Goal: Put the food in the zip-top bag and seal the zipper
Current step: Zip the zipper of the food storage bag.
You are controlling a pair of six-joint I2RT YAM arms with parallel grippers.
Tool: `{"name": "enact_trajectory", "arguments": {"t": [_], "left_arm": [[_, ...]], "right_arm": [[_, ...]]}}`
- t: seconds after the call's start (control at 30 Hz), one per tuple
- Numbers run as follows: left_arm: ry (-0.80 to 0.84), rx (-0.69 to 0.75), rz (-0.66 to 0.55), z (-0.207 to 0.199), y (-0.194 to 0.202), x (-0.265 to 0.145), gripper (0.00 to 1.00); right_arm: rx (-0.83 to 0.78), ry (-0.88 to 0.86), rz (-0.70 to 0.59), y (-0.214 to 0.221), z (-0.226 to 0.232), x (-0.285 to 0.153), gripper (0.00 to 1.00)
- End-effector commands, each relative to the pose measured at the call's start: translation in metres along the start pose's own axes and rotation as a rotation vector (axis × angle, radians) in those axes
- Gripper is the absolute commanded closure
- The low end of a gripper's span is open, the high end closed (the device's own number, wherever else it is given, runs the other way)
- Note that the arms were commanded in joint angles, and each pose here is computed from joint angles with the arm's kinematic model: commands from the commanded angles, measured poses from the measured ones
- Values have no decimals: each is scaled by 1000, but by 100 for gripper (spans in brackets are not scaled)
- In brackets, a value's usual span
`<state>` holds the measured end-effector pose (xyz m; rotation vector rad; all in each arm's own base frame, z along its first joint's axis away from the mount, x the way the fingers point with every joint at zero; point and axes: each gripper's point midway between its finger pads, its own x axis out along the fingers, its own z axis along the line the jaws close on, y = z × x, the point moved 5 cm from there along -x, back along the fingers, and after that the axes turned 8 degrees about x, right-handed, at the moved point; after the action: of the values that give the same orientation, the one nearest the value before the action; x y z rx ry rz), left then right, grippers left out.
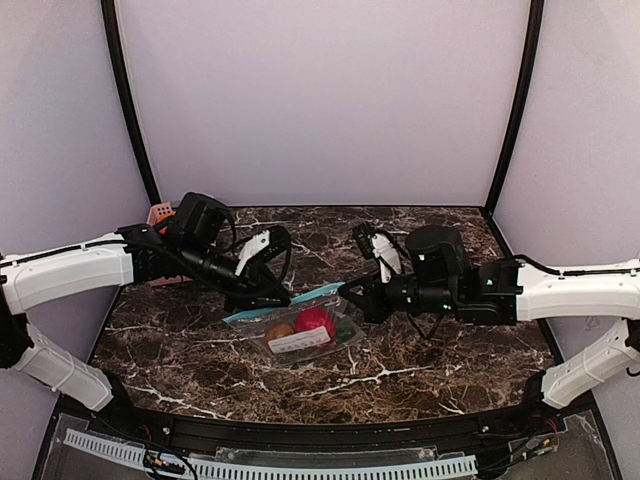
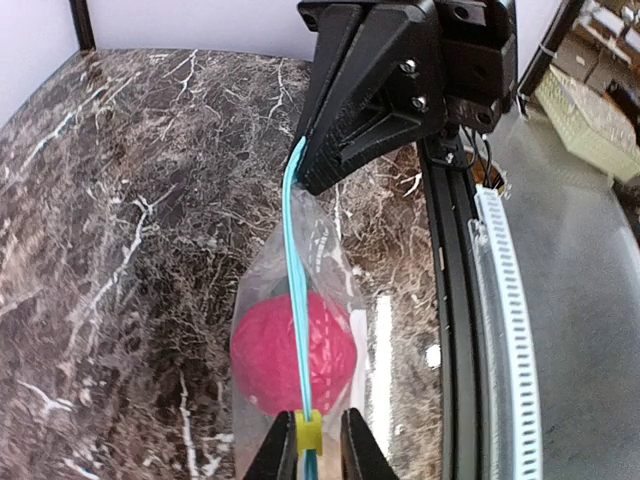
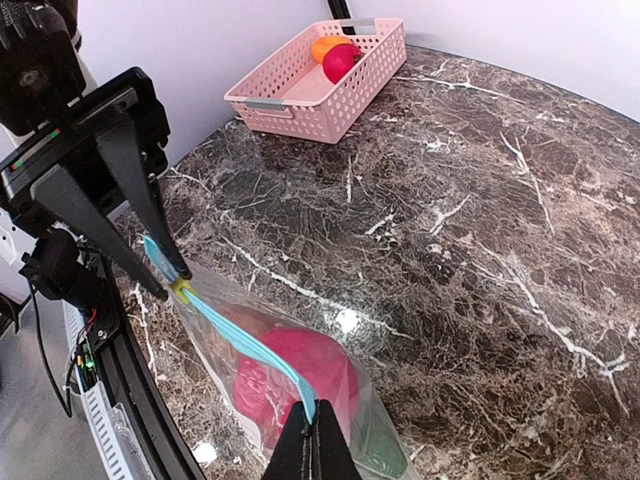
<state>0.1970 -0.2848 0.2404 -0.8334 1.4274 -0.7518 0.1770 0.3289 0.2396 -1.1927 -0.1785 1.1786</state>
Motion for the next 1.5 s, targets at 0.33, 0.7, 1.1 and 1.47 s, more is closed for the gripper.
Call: {"name": "enact_trajectory", "arguments": {"t": [0.33,0.7,1.1,1.47], "left_arm": [[-17,-17,-106,-13,-19,-24,14],[44,-21,-85,-7,-26,-24,15],[-29,-34,33,3,2,-37,42],[-34,-60,68,12,16,-32,49]], "right_arm": [[-41,-207,18,-6,27,10,100],[-39,-217,47,-5,29,10,100],[-45,-213,42,-6,30,7,100],[-51,-227,44,-8,33,7,100]]}}
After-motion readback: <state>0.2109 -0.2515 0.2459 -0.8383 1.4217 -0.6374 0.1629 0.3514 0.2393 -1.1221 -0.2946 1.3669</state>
